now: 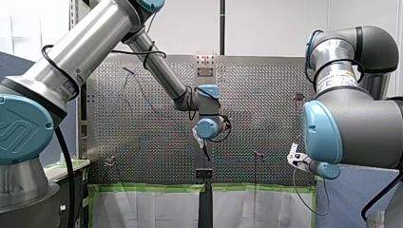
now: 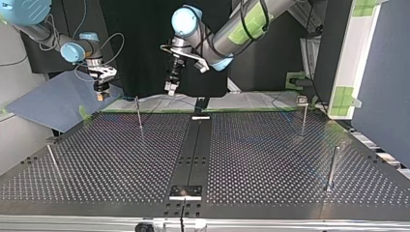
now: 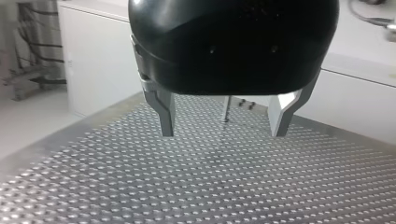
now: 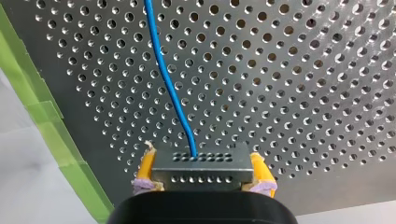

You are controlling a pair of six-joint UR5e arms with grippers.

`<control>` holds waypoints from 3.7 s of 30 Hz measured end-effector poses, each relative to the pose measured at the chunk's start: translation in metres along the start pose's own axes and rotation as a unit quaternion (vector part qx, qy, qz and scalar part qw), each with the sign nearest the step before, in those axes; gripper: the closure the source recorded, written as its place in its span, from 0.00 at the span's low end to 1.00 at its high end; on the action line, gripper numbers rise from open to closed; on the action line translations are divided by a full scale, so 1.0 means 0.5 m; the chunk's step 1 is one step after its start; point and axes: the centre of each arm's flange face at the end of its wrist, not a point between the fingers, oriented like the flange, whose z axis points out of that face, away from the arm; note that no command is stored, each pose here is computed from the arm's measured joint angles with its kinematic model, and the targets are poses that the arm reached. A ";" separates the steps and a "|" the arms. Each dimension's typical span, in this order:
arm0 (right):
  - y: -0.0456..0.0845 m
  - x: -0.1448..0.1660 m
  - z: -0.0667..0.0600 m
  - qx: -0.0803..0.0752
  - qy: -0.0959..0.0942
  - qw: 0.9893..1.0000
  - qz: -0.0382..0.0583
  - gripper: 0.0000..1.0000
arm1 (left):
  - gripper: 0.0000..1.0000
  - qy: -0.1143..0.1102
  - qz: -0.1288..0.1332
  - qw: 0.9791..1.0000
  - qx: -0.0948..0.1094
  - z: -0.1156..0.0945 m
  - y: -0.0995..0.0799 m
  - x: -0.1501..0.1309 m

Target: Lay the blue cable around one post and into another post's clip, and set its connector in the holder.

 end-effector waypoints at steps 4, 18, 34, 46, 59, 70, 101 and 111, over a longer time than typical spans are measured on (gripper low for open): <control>-0.001 0.000 0.000 0.000 0.000 1.000 0.000 1.00 | 0.00 -0.006 -0.001 1.000 0.000 -0.012 0.007 -0.026; -0.005 -0.007 0.001 0.002 -0.001 1.000 0.000 1.00 | 0.00 0.013 0.044 0.997 -0.054 -0.074 0.077 -0.102; -0.005 -0.007 0.002 0.003 0.001 1.000 0.001 1.00 | 0.00 -0.015 0.022 0.999 -0.040 -0.120 0.114 -0.186; -0.007 -0.011 0.001 0.004 -0.001 1.000 0.001 1.00 | 0.00 -0.024 0.034 0.998 -0.044 -0.182 0.147 -0.239; -0.014 -0.013 0.003 0.007 -0.001 1.000 0.001 1.00 | 0.00 -0.022 0.044 0.998 -0.033 -0.239 0.182 -0.237; -0.015 -0.014 0.003 0.008 -0.002 1.000 0.002 1.00 | 0.00 0.024 0.057 0.997 -0.052 -0.309 0.262 -0.123; -0.015 -0.014 0.003 0.007 -0.002 1.000 0.000 1.00 | 0.00 0.016 0.052 0.997 -0.051 -0.445 0.331 -0.067; -0.008 -0.014 0.000 -0.003 -0.003 1.000 0.002 1.00 | 0.00 0.011 0.051 0.998 -0.048 -0.441 0.329 -0.069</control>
